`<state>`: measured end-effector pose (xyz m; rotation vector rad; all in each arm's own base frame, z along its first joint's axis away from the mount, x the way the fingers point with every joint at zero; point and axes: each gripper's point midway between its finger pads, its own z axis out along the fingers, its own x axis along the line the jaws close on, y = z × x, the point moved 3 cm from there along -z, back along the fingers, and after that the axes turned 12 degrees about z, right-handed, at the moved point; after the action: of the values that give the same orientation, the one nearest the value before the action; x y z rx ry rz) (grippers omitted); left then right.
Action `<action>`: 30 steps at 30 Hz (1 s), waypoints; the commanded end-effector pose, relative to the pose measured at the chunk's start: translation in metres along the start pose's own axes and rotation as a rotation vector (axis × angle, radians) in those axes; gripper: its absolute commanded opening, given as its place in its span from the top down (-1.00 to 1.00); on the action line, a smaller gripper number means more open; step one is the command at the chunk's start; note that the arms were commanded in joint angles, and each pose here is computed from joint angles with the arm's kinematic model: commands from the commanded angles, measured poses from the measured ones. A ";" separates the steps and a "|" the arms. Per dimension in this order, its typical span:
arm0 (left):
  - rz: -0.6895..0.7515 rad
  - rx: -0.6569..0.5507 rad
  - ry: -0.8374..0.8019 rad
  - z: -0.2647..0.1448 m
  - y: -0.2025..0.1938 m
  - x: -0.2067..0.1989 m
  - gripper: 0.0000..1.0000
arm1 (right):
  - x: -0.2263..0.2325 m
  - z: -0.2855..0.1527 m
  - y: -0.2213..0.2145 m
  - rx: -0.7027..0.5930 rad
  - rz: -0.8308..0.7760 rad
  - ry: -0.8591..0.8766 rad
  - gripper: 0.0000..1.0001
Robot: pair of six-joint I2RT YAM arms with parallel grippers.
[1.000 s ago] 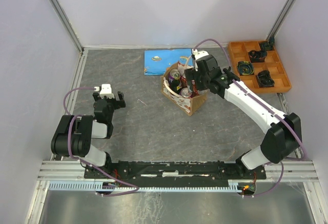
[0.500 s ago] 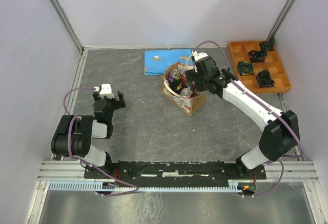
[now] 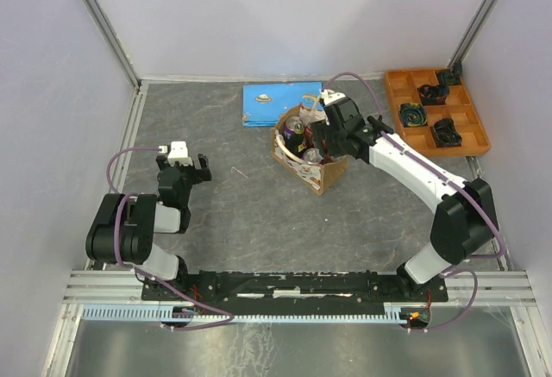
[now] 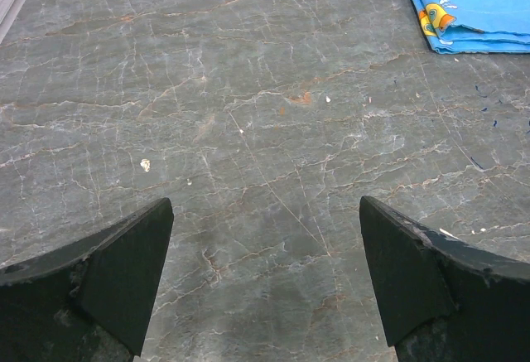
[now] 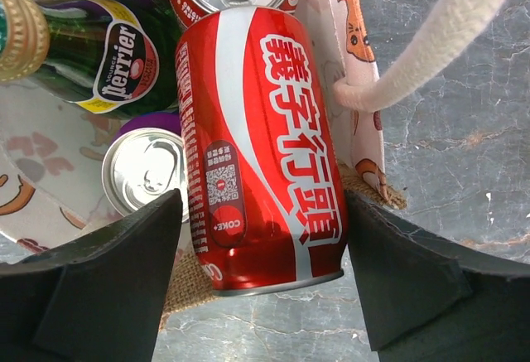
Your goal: Take the beverage out of the canvas bag
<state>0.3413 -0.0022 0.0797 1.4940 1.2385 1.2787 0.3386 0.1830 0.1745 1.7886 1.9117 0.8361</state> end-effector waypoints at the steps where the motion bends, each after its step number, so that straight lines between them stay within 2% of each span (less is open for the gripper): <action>1: -0.004 -0.063 0.039 0.003 0.015 0.007 -0.99 | 0.001 0.003 -0.004 0.028 -0.009 -0.003 -0.62; 2: -0.005 -0.063 0.038 0.003 0.015 0.007 -0.99 | 0.002 0.004 -0.005 0.031 -0.011 -0.002 -0.53; 3: -0.004 -0.064 0.039 0.003 0.015 0.007 -0.99 | 0.002 0.004 -0.005 0.035 -0.014 -0.004 -0.34; 4: -0.004 -0.064 0.038 0.003 0.015 0.007 -0.98 | 0.002 0.004 -0.004 0.037 -0.015 -0.004 -0.05; 5: -0.004 -0.063 0.038 0.003 0.015 0.007 -0.99 | 0.003 0.004 -0.004 0.040 -0.019 -0.004 0.34; 6: -0.004 -0.063 0.039 0.003 0.015 0.008 -0.99 | 0.003 0.003 -0.002 0.040 -0.020 -0.006 0.86; 7: -0.004 -0.063 0.038 0.003 0.015 0.007 -0.99 | 0.003 0.001 0.000 0.037 -0.022 -0.006 0.99; 12: -0.004 -0.063 0.038 0.003 0.015 0.007 -0.99 | 0.010 -0.026 0.030 -0.047 -0.061 0.012 1.00; 20: -0.004 -0.063 0.038 0.003 0.015 0.007 -0.99 | 0.010 -0.111 0.105 -0.293 -0.123 -0.015 1.00; 25: -0.004 -0.063 0.039 0.003 0.015 0.007 -0.99 | -0.016 -0.156 0.131 -0.405 -0.128 -0.149 1.00; 30: -0.004 -0.063 0.039 0.003 0.015 0.007 -0.98 | -0.054 -0.188 0.139 -0.451 -0.093 -0.394 1.00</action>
<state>0.3413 -0.0022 0.0797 1.4936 1.2383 1.2790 0.3378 0.1478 0.3445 1.4719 1.6942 0.8366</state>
